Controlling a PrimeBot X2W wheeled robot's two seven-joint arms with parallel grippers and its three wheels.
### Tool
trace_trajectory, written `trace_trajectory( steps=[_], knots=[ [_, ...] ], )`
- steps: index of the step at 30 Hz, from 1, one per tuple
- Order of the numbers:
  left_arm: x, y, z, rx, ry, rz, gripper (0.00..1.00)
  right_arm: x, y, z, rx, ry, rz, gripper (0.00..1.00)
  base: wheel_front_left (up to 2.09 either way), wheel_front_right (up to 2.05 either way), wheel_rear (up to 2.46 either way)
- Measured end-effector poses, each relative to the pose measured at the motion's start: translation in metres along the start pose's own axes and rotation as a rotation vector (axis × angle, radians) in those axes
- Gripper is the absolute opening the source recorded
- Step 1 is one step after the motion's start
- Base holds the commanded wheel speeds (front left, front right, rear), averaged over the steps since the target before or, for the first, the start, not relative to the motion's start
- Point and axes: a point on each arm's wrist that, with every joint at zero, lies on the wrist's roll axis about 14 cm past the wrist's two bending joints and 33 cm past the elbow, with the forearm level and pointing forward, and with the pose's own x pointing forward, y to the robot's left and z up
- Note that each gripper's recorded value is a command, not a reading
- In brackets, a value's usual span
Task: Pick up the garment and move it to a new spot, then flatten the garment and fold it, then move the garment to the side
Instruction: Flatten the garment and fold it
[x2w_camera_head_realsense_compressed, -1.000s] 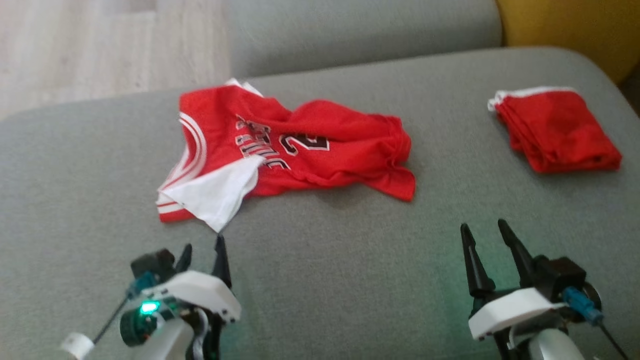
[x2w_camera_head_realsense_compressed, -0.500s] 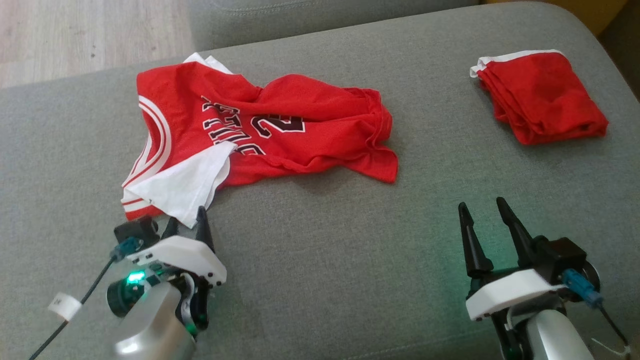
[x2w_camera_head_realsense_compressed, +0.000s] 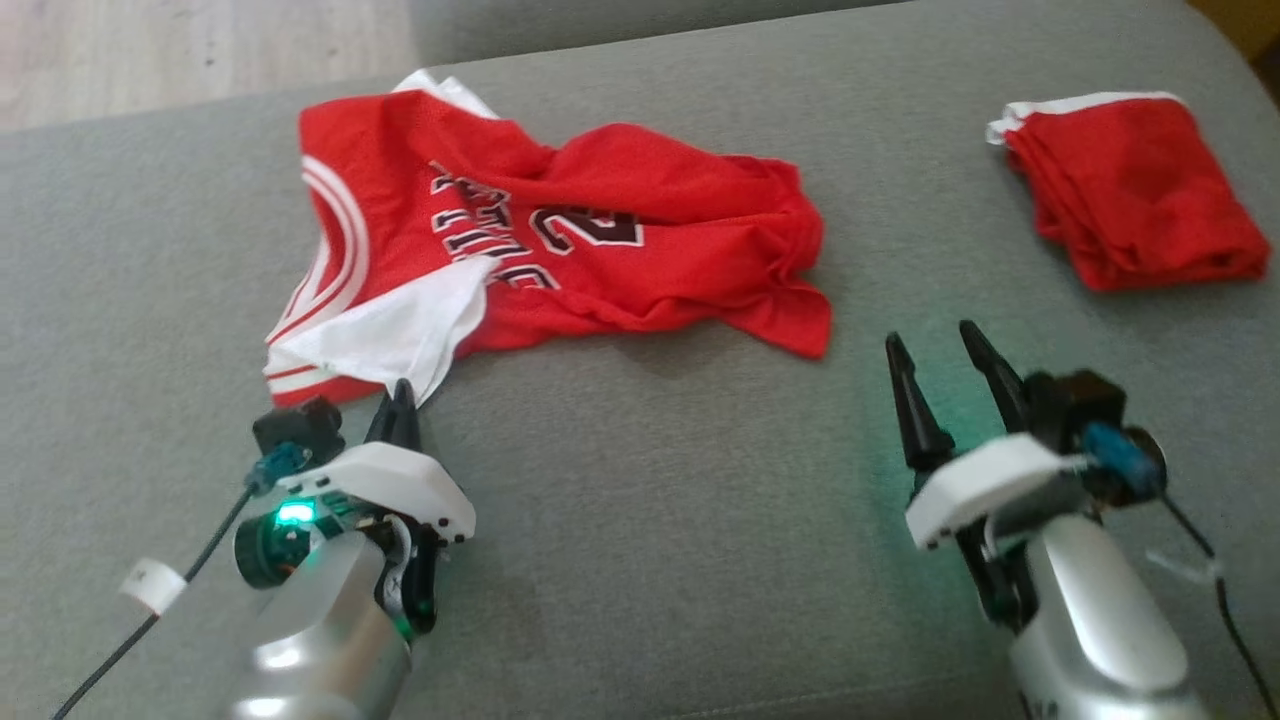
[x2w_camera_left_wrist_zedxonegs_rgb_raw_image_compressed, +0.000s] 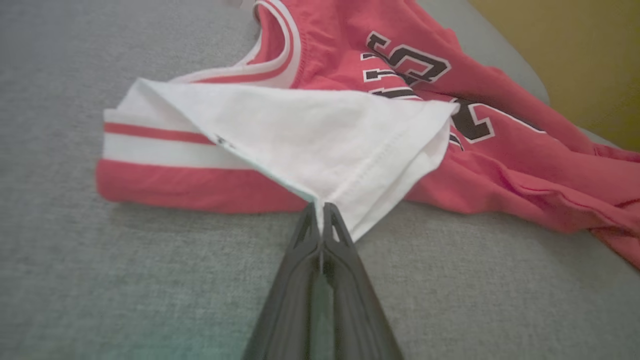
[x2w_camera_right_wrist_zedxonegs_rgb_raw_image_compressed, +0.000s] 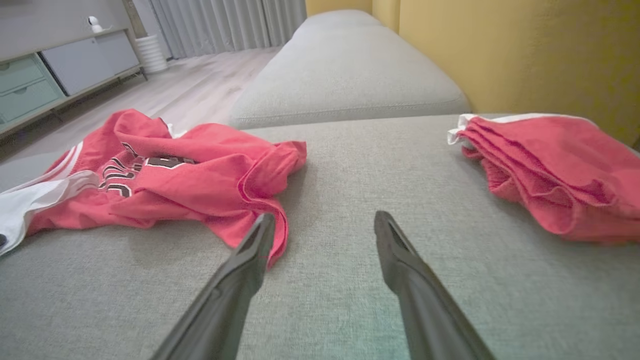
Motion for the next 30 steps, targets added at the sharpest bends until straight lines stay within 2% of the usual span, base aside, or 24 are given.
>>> trace_trajectory(
  steps=[7,17,18,19,20,21,24,25,26,30],
  knots=[
    [-0.012,0.014,0.013,0.018,-0.072,0.020,0.00,0.033,0.021,-0.028,-0.022,0.154,0.071,1.00,0.00,0.00,0.00],
    [-0.023,0.017,0.016,0.026,-0.112,0.021,0.00,0.047,0.035,-0.055,-0.004,0.277,0.106,1.00,0.00,0.00,0.00],
    [-0.024,0.018,0.015,0.025,-0.113,0.024,0.00,0.048,0.035,-0.056,-0.002,0.279,0.106,0.95,0.00,0.00,0.00],
    [-0.025,0.018,0.014,0.023,-0.113,0.023,0.00,0.049,0.036,-0.056,0.000,0.283,0.107,0.78,0.00,0.00,0.00],
    [-0.025,0.018,0.015,0.022,-0.115,0.022,0.00,0.050,0.036,-0.057,0.000,0.284,0.108,0.54,0.00,0.00,0.00],
    [-0.025,0.018,0.015,0.022,-0.118,0.025,0.00,0.051,0.036,-0.057,0.001,0.285,0.109,0.43,0.00,0.00,0.00],
    [-0.027,0.019,0.017,0.024,-0.127,0.027,0.00,0.053,0.037,-0.058,0.007,0.298,0.109,0.20,0.00,0.00,0.00],
    [-0.027,0.020,0.018,0.025,-0.129,0.028,0.00,0.054,0.037,-0.058,0.004,0.299,0.111,0.06,0.00,0.00,0.00],
    [-0.028,0.020,0.019,0.026,-0.133,0.029,0.00,0.055,0.037,-0.059,0.001,0.303,0.112,0.00,0.00,0.00,0.00],
    [-0.031,0.022,0.020,0.028,-0.144,0.034,0.00,0.057,0.038,-0.056,-0.003,0.294,0.116,0.00,0.00,0.00,0.00]
  ],
)
